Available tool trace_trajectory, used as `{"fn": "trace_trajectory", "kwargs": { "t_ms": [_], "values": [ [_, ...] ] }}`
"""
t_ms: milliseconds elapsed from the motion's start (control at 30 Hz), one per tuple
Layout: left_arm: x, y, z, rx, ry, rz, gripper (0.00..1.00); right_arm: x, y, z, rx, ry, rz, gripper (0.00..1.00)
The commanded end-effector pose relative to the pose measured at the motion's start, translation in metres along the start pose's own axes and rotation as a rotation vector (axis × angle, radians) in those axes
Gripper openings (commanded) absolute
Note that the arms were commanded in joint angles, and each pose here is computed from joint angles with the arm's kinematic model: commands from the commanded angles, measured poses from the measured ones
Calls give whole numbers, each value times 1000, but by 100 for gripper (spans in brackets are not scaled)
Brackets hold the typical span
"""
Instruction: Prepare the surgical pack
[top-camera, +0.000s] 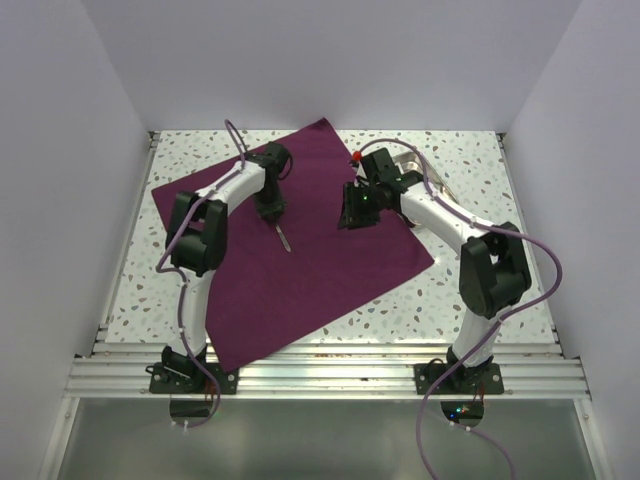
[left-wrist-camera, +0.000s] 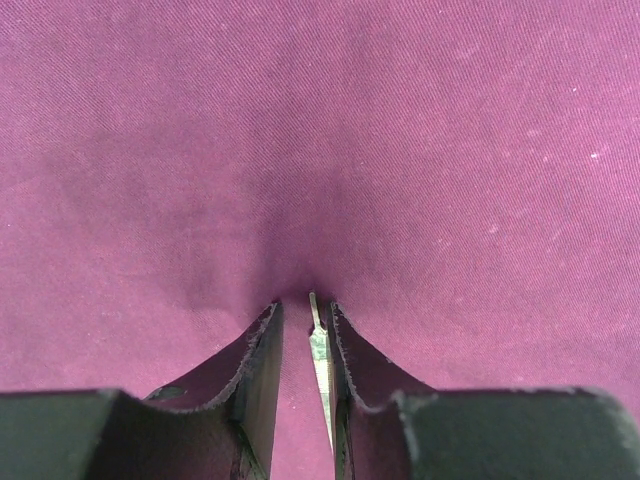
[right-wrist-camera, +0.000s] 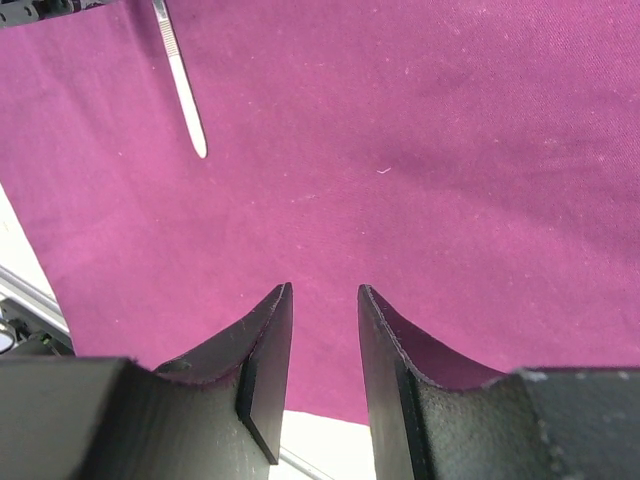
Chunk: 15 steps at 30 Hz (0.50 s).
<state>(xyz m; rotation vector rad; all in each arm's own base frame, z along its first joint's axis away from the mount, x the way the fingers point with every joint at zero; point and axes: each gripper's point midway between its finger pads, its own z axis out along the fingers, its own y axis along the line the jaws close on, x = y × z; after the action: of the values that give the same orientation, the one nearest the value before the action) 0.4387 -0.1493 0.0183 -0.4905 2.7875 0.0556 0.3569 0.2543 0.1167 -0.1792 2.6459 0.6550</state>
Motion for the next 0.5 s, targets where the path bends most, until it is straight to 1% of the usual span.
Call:
{"fn": "trace_trajectory", "kwargs": {
  "t_ms": [0, 100, 233, 300, 333, 467],
  "values": [
    [-2, 8, 23, -34, 7, 14, 27, -17, 14, -5, -45, -40, -29, 36],
    [-6, 6, 24, -30, 0, 15, 27, -18, 16, -5, -48, -40, -32, 36],
    [-5, 5, 28, -36, 13, 29, 24, -19, 15, -4, -47, -37, -30, 36],
    [-5, 5, 32, -46, 21, 41, 20, -19, 15, -3, -47, -36, -30, 36],
    [-5, 6, 33, -50, 22, 48, 14, -19, 15, -2, -45, -37, -30, 36],
    [-1, 6, 37, -51, 36, 53, 8, -19, 14, -2, -44, -34, -29, 36]
  ]
}}
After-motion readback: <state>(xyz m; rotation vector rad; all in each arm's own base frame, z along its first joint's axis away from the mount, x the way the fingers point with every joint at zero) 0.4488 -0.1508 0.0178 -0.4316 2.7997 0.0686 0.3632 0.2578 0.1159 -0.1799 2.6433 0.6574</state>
